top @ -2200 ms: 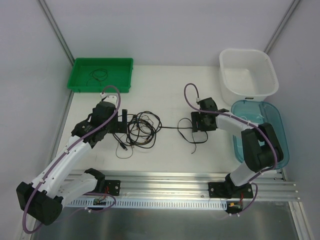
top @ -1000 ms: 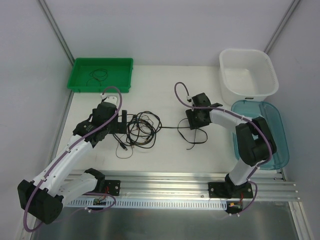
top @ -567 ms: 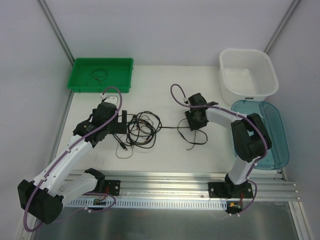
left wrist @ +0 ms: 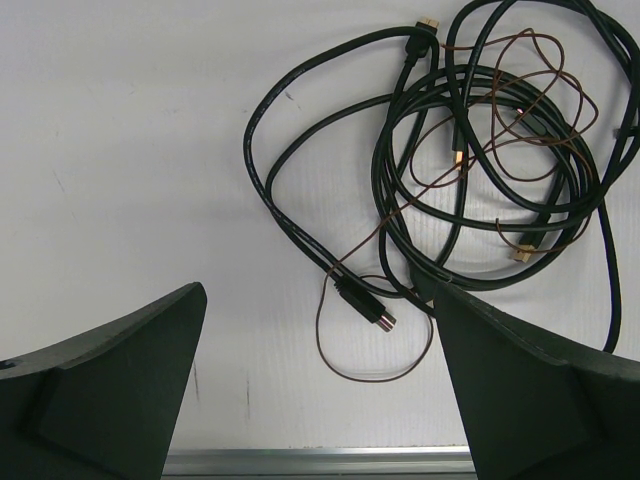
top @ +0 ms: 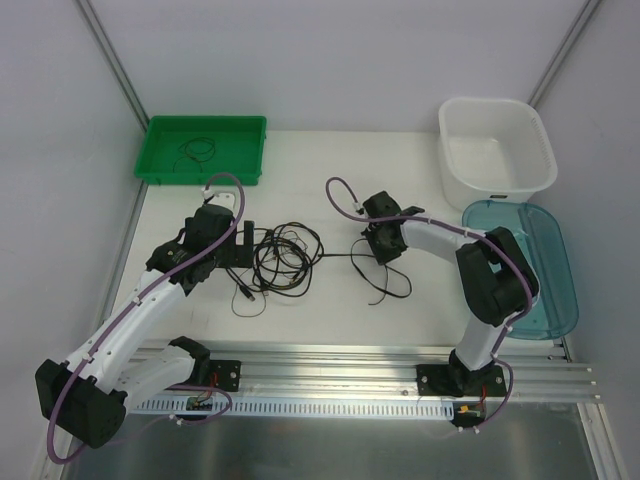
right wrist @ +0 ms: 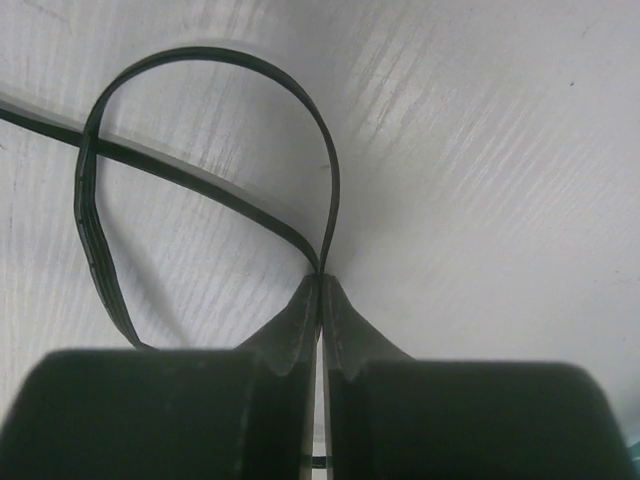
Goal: Untangle the cables
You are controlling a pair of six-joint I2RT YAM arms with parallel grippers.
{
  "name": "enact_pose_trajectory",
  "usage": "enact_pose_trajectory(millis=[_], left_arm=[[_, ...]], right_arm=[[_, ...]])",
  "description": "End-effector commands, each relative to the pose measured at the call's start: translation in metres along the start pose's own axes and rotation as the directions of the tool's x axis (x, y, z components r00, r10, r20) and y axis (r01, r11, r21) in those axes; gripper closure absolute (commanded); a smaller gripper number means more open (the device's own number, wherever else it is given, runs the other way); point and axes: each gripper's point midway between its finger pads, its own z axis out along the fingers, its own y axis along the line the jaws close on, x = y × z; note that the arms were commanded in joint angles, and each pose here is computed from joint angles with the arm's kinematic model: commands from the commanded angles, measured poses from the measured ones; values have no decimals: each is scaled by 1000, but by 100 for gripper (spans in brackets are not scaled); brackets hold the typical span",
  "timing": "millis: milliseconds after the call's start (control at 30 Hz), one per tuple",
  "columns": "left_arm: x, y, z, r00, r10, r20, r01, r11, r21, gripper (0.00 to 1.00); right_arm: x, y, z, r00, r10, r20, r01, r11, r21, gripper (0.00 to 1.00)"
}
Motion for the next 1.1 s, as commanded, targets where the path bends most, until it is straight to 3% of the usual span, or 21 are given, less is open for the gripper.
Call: enact_pose_trajectory(millis=[0,267,467,600,767,900,1000,1067], left_arm=[[-2,7,0,1000,4,11,-3,1000,-21,1],[-2,7,-1,1000,3,17,-3,1000,-18,1],[-1,5,-2,1000,3,14,-3,1000,-12,1],[-2,5,-2,1000,2,18,-2,1000,-10,1],[-2,5,-3,1000,-1,22,1,1000,-9,1],[-1,3,-2,1000,-1,13,1,1000,4,1],[1,-1,0,1000,1,-1,-1,1000,23,1],[1,-3,0,1000,2,-5,-2,1000,31,1]], right_arm=[[21,1,-14,998,11,-59,-10,1000,15,99],[-5,-65,-102,972,174,158,-206,954,217,99],[-34,-77,-170,911,214,352,-291,939,181,99],[-56,-97,-214,833,262,488,-385,907,171,99],[-81,-143,-256,685,372,627,-567,812,138,99],[-102,-192,-287,468,436,769,-719,693,45,99],[-111,-230,-308,348,442,827,-792,610,7,99],[-115,-251,-308,308,445,841,-825,566,3,99]])
